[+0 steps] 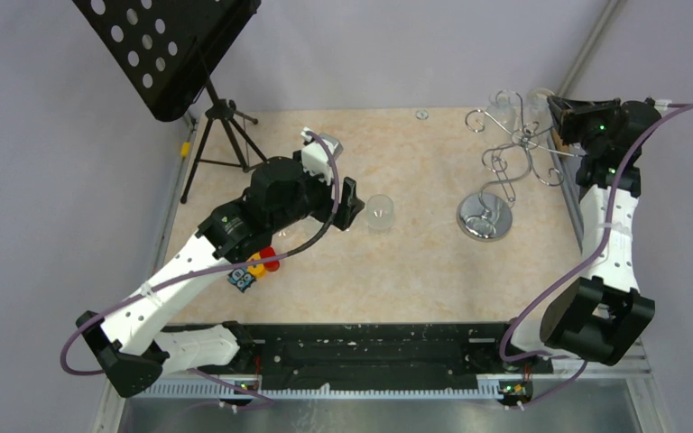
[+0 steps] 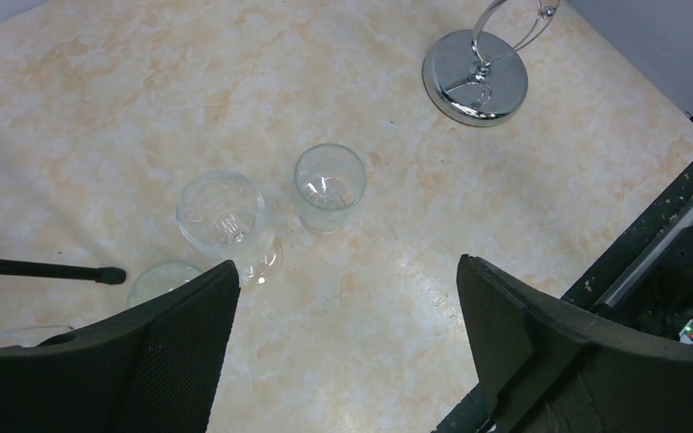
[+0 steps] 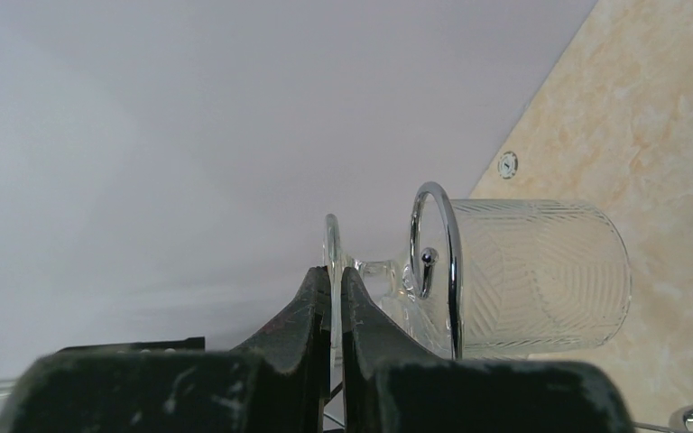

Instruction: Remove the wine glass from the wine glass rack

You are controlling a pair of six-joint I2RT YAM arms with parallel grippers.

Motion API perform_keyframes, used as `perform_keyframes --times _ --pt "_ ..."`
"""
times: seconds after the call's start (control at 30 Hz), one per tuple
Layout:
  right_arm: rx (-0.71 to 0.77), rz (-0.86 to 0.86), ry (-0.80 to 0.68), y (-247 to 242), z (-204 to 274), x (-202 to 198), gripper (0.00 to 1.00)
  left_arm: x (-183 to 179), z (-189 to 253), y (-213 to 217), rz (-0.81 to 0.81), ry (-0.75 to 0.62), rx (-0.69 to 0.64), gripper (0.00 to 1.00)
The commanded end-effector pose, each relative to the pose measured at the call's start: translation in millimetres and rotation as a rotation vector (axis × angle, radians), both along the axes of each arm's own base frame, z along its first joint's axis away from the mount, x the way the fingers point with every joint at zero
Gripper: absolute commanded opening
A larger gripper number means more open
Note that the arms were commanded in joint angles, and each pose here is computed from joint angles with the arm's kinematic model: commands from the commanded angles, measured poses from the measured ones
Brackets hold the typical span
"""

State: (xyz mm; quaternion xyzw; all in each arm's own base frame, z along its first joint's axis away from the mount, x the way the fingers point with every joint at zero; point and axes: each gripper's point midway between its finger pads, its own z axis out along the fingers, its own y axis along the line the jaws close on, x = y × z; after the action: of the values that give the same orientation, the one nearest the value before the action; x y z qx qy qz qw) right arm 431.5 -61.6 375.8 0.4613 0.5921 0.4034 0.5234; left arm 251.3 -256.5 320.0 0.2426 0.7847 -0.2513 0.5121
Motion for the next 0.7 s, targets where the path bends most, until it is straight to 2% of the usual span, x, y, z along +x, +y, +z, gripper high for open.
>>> perform_keyframes --times 0.0,0.37,0.67 --pt "-0.01 0.023 -0.182 8 50 4 0.0 2 19 -1 0.003 -0.046 -0.053 0.94" --pt "-0.022 0.012 -0.243 6 63 17 0.0 1 22 -1 0.002 -0.047 -0.062 0.94" --pt "-0.025 0.083 -0.421 15 85 21 0.0 0 22 1 0.005 -0.045 -0.065 0.94"
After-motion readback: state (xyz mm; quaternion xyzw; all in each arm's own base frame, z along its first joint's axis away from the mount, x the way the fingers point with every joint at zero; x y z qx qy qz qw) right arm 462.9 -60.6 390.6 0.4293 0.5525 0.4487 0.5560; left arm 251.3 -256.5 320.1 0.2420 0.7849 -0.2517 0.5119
